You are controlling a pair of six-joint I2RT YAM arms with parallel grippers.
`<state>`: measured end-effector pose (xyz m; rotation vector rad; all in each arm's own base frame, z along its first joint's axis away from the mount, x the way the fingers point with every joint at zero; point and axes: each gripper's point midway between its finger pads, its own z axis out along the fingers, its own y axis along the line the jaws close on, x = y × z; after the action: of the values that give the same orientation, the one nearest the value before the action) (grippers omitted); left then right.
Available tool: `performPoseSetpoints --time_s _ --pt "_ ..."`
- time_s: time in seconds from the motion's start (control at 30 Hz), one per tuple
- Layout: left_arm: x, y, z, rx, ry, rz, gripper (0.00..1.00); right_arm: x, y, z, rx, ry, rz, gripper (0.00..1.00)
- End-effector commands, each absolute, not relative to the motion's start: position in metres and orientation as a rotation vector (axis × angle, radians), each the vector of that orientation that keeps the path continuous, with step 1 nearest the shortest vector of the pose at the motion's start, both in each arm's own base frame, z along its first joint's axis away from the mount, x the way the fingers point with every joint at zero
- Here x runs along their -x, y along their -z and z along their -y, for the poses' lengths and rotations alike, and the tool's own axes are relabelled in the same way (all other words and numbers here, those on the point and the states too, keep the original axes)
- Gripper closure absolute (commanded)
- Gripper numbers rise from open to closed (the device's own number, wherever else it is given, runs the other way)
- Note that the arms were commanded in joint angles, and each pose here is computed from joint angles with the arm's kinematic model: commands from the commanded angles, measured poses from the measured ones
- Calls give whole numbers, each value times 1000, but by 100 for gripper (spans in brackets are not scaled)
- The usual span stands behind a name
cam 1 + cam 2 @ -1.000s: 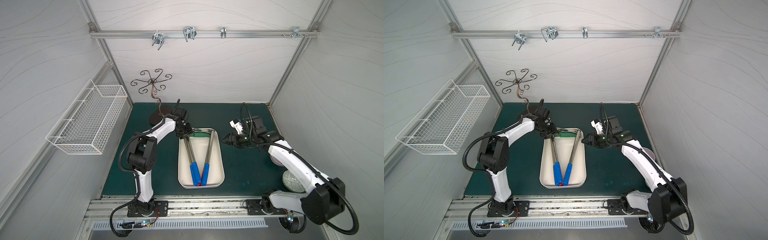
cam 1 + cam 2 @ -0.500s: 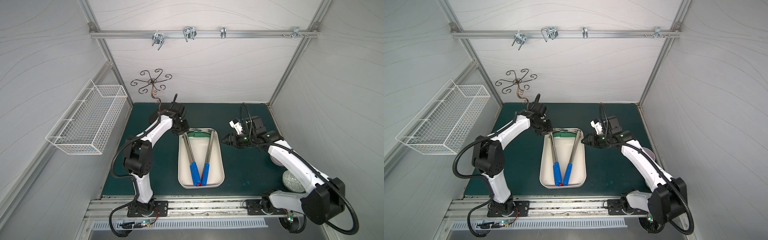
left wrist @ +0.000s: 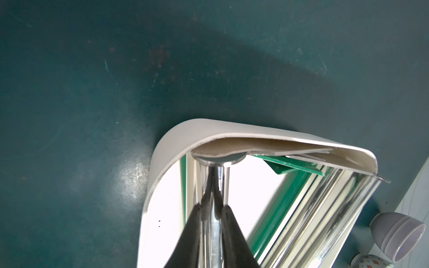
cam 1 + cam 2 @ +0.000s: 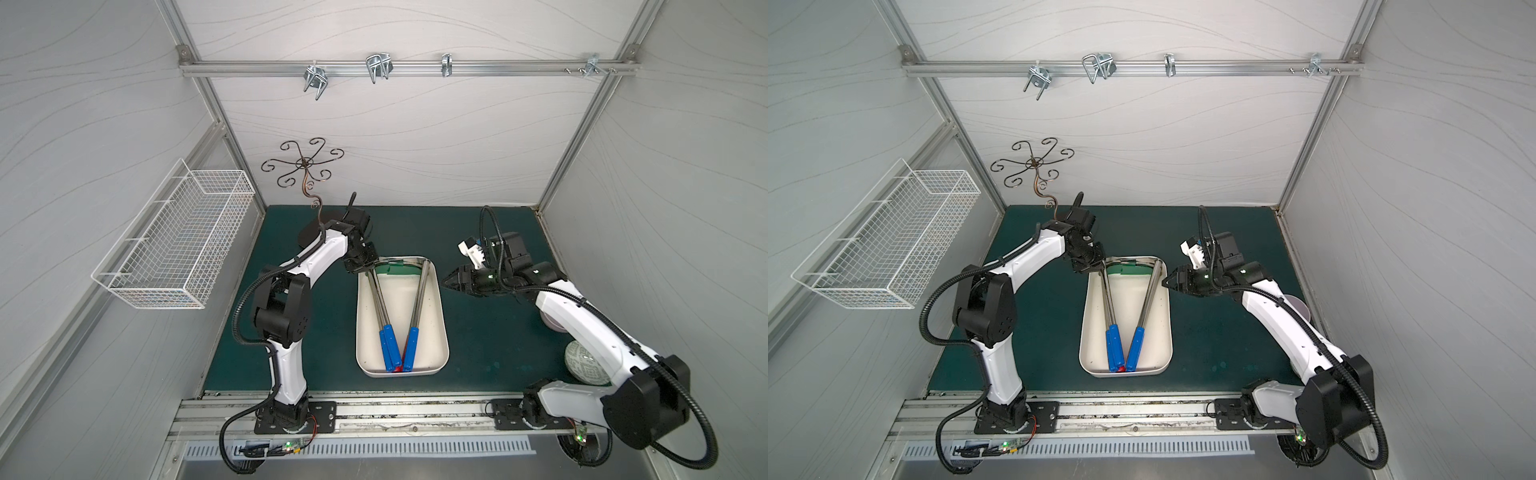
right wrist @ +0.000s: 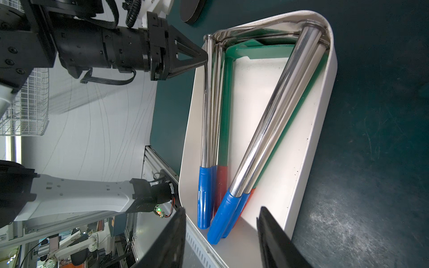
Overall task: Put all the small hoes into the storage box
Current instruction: Place the hoe in the storage box.
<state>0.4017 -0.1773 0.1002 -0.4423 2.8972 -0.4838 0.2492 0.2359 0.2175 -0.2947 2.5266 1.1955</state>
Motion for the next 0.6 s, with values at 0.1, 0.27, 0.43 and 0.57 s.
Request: performPoseSetpoints --time_s 0.1,0.27,0.43,0.57 --pt "-398 -70 199 425 517 -2951 98 -242 -219 -236 326 -1179 -2533 49" --pt "-397 -103 192 388 495 -2884 77 -244 -227 -236 333 -1165 -2519 49" --pt "-394 -167 176 311 467 -2736 51 -248 -234 -233 338 -1120 -2504 49" --pt "-384 -212 154 271 456 -2571 38 -255 -240 -224 330 -1019 -2479 49"
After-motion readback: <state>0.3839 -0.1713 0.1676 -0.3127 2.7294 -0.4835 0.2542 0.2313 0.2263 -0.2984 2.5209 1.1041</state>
